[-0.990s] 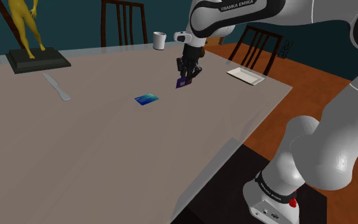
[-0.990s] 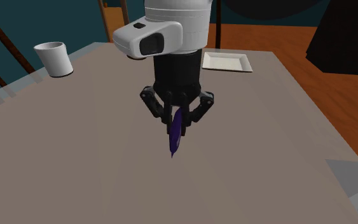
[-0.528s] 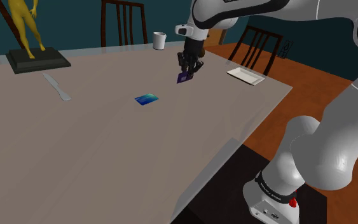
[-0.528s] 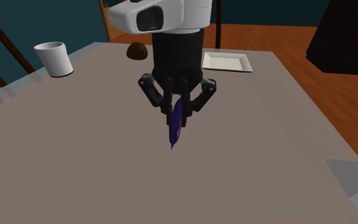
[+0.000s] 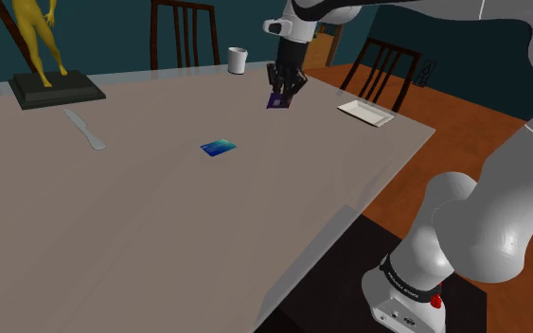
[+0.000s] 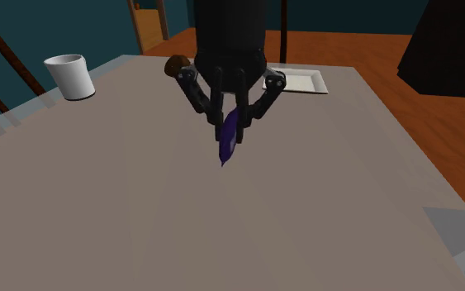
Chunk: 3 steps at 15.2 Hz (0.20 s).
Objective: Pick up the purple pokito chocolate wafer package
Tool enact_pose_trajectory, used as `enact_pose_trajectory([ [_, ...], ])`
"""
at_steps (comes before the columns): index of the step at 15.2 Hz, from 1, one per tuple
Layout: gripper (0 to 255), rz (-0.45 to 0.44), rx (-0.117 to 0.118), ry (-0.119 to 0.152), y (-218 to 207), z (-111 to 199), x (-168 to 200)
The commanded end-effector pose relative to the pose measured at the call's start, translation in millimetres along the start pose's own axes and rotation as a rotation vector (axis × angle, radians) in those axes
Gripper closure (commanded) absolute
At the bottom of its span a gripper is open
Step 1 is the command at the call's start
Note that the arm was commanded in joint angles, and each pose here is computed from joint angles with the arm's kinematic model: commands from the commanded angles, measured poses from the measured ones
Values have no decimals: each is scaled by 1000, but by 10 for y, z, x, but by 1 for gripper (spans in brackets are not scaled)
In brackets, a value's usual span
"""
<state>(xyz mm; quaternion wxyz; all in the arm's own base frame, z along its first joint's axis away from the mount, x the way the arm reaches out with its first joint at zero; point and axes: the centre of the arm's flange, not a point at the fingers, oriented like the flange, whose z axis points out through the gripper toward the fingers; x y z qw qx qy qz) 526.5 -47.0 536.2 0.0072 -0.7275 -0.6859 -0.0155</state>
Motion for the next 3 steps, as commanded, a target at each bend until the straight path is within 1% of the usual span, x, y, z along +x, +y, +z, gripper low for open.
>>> enact_pose_trajectory([
  [1, 255, 0, 0, 0, 2, -116, 16],
  [3, 255, 0, 0, 0, 2, -124, 16],
])
